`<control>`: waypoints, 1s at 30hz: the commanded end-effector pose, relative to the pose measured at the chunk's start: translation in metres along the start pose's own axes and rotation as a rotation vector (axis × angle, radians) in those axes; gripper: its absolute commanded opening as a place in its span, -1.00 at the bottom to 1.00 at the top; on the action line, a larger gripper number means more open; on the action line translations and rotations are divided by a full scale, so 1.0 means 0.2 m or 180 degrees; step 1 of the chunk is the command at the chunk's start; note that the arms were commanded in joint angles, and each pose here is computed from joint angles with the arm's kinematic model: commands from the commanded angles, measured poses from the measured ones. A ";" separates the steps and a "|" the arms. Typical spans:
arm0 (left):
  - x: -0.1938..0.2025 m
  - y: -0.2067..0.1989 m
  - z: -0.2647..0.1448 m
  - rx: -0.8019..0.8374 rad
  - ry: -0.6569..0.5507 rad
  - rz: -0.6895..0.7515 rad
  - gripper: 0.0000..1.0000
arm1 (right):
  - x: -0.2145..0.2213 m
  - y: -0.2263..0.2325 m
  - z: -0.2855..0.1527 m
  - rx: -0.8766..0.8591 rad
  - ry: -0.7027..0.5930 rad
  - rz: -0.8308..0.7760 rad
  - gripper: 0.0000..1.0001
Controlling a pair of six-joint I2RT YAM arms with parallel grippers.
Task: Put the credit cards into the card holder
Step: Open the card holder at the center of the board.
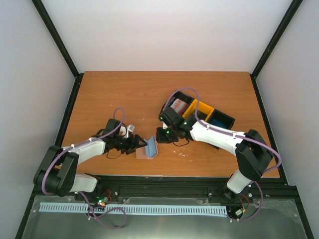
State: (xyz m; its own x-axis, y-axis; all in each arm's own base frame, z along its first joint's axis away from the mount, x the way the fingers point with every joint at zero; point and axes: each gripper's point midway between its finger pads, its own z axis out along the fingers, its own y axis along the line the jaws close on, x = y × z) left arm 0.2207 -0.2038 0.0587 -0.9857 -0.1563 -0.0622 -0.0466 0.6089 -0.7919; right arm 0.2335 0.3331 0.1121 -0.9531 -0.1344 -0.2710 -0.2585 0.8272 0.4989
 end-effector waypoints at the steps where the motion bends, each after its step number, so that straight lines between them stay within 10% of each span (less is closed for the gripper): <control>1: -0.03 0.02 -0.01 -0.0195 -0.0008 0.0062 0.27 | 0.00 -0.02 -0.03 0.0070 -0.0073 -0.0039 -0.93; 13: -0.03 -0.01 -0.01 -0.0123 0.0013 0.0120 -0.72 | -0.07 -0.19 -0.11 0.0877 -0.0328 -0.0106 -0.12; 30: -0.05 0.13 -0.07 -0.0694 -0.0200 -0.0058 -0.24 | 0.08 0.09 0.25 0.0658 0.0211 -0.0758 -0.11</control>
State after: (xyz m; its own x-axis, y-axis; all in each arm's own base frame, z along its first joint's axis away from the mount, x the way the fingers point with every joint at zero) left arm 0.2181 -0.1833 0.0377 -0.9816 -0.1841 -0.0498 -0.1015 0.7252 -0.6810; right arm 0.2222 0.3539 0.0810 -0.8962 -0.3249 -0.3020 -0.4009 0.8847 0.2379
